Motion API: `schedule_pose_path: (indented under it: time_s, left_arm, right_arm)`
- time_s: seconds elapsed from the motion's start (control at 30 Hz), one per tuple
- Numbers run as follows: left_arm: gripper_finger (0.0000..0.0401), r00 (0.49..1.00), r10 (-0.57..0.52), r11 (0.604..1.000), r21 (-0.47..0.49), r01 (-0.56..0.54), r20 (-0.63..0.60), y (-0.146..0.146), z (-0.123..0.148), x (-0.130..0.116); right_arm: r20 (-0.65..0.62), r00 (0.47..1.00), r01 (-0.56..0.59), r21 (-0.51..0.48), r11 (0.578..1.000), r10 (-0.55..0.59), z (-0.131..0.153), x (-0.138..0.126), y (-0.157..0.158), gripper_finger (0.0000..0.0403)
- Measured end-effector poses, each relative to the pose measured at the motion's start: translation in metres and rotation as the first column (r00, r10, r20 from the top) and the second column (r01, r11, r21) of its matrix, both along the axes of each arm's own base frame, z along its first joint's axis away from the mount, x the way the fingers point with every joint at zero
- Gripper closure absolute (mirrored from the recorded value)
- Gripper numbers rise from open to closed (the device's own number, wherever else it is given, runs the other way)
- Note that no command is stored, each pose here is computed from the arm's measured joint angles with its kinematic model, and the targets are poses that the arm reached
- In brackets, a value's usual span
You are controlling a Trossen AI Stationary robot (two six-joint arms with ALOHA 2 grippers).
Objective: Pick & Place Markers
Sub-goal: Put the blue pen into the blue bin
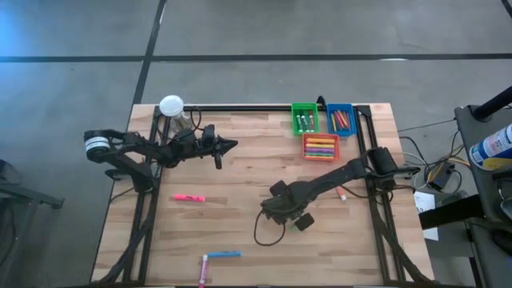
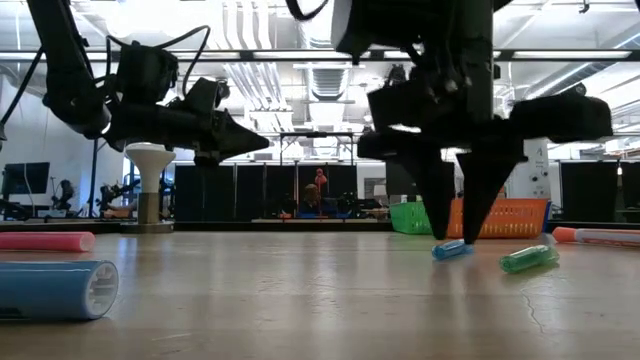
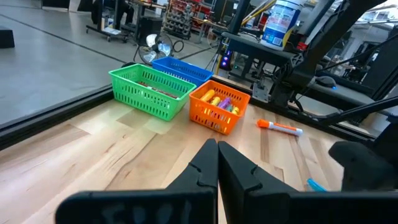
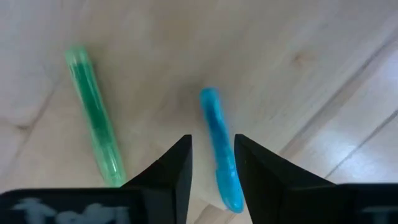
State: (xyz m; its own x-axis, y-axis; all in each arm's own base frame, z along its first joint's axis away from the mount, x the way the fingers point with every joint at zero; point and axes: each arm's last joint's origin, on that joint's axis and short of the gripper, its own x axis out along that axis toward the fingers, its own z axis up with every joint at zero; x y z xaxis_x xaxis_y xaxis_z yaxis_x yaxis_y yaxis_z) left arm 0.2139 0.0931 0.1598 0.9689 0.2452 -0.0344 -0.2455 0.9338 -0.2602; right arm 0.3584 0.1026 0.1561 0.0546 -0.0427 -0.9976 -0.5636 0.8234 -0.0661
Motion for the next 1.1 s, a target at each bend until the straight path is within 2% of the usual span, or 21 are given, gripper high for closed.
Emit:
schedule_pose_path:
  time_s: [0.27, 0.5, 0.63, 0.7, 0.73, 0.77, 0.8, 0.83, 0.9, 0.97, 1.0, 1.1]
  left_arm:
    - [0.0397, 1.000, 0.000, 1.000, 0.000, 0.000, 0.000, 0.000, 0.000, 0.000]
    - [0.0397, 1.000, 0.000, 1.000, -0.001, 0.000, 0.000, 0.000, 0.000, 0.000]
    - [0.0397, 1.000, 0.000, 1.000, -0.003, 0.000, 0.001, 0.000, 0.000, 0.000]
    - [0.0397, 1.000, -0.001, 1.000, -0.004, 0.001, 0.001, 0.000, 0.000, 0.000]
    - [0.0397, 1.000, -0.001, 1.000, -0.007, 0.001, 0.001, 0.000, 0.000, 0.000]
    - [0.0397, 1.000, 0.000, 1.000, -0.013, 0.000, 0.001, 0.000, 0.000, 0.000]
    - [0.0397, 1.000, 0.000, 1.000, -0.016, 0.000, 0.002, 0.000, 0.000, 0.000]
    - [0.0397, 1.000, 0.000, 1.000, -0.020, 0.000, 0.003, 0.000, 0.000, 0.000]
    - [0.0397, 1.000, 0.000, 1.000, -0.030, 0.000, 0.005, 0.000, 0.000, 0.000]
    - [0.0397, 1.000, 0.000, 1.000, -0.031, 0.000, 0.006, 0.000, 0.000, 0.000]
    - [0.0397, 1.000, 0.000, 1.000, -0.031, 0.000, 0.006, 0.000, 0.000, 0.000]
    - [0.0397, 1.000, 0.000, 0.999, -0.035, 0.000, -0.002, 0.000, -0.001, 0.000]
  right_arm:
    - [-0.032, 0.999, -0.024, -0.012, 1.000, 0.024, -0.014, -0.009, -0.003, 0.0308]
    - [-0.019, 0.996, 0.088, -0.005, 0.996, -0.088, -0.012, -0.011, -0.004, 0.0303]
    - [0.016, 0.972, 0.235, 0.017, 0.972, -0.235, 0.006, -0.014, -0.005, 0.0278]
    - [0.047, 0.931, 0.361, 0.046, 0.931, -0.363, 0.020, -0.017, -0.008, 0.0263]
    - [0.056, 0.894, 0.441, 0.064, 0.895, -0.445, 0.027, -0.019, -0.010, 0.0257]
    - [0.057, 0.836, 0.540, 0.089, 0.837, -0.545, 0.033, -0.022, -0.012, 0.0251]
    - [0.047, 0.760, 0.640, 0.121, 0.759, -0.648, 0.039, -0.024, -0.015, 0.0247]
    - [0.011, 0.663, 0.738, 0.161, 0.656, -0.748, 0.044, -0.027, -0.019, 0.0243]
    - [-0.085, 0.417, 0.897, 0.201, 0.394, -0.905, 0.049, -0.030, -0.023, 0.0240]
    - [-0.168, 0.157, 0.976, 0.178, 0.127, -0.973, 0.048, -0.033, -0.024, 0.0239]
    - [-0.193, 0.045, 0.987, 0.163, 0.013, -0.980, 0.048, -0.033, -0.023, 0.0239]
    - [-0.232, -0.209, 0.963, 0.121, -0.241, -0.950, 0.046, -0.032, -0.022, 0.0239]
